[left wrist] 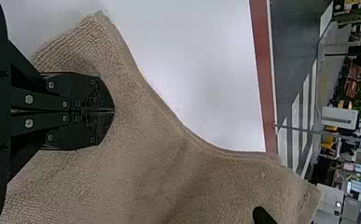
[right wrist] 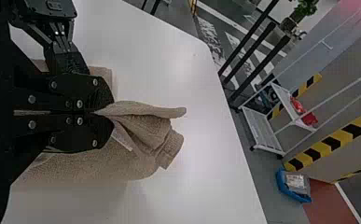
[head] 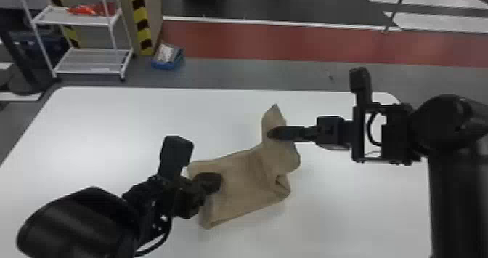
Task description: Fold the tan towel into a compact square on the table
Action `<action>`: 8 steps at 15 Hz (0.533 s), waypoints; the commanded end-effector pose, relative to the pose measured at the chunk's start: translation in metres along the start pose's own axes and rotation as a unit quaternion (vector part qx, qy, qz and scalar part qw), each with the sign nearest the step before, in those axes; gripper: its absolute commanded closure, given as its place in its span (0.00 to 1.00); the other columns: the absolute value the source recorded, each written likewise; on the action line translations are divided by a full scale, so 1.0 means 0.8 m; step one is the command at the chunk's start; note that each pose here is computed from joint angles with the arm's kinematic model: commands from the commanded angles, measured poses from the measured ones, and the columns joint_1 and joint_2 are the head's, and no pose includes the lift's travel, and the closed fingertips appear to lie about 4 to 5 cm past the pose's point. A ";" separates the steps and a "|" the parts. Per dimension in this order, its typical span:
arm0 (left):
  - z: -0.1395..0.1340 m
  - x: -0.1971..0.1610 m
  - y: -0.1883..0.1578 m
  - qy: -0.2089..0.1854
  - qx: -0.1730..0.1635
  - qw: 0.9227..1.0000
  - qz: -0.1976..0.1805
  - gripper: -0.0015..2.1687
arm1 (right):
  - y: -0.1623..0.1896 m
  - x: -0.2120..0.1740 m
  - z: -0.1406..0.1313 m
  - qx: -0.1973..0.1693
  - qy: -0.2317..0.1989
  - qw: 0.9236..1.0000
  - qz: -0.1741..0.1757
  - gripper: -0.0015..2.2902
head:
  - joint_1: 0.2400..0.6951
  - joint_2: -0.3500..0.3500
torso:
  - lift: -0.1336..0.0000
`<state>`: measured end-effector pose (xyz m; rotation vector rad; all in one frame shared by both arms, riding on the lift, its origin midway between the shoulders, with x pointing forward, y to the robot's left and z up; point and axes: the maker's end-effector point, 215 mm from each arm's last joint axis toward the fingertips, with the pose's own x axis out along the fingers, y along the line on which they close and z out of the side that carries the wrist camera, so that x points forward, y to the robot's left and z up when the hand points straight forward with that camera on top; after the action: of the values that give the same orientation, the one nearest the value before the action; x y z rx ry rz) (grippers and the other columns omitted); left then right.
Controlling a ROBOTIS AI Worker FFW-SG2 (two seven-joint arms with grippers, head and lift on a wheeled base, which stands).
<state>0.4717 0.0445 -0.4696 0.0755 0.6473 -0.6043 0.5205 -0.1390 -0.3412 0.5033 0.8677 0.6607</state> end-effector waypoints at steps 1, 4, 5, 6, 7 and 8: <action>0.002 0.011 -0.017 0.001 0.002 1.000 -0.008 0.90 | 0.011 0.017 -0.013 -0.012 0.020 1.000 -0.002 0.56 | 1.00 0.35 | 0.08; 0.008 0.017 -0.023 -0.002 0.004 1.000 -0.011 0.90 | 0.025 0.043 -0.035 -0.017 0.045 0.999 0.003 0.56 | 1.00 0.36 | 0.08; 0.009 0.017 -0.023 -0.002 0.004 1.000 -0.011 0.90 | 0.032 0.053 -0.044 -0.020 0.055 0.998 0.005 0.56 | 1.00 0.36 | 0.08; 0.011 0.017 -0.023 -0.004 0.005 1.000 -0.011 0.90 | 0.036 0.061 -0.053 -0.024 0.066 0.998 0.005 0.56 | 1.00 0.37 | 0.08; 0.011 0.018 -0.022 -0.004 0.005 1.000 -0.010 0.90 | 0.037 0.066 -0.058 -0.021 0.070 0.997 0.005 0.56 | 1.00 0.39 | 0.08; 0.012 0.017 -0.019 -0.005 0.006 1.000 -0.009 0.90 | 0.033 0.069 -0.060 -0.018 0.073 0.997 0.000 0.56 | 1.00 0.39 | 0.08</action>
<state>0.4756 0.0206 -0.4688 0.0754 0.6372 -0.6281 0.5002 -0.0784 -0.3744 0.4292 0.9757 0.7232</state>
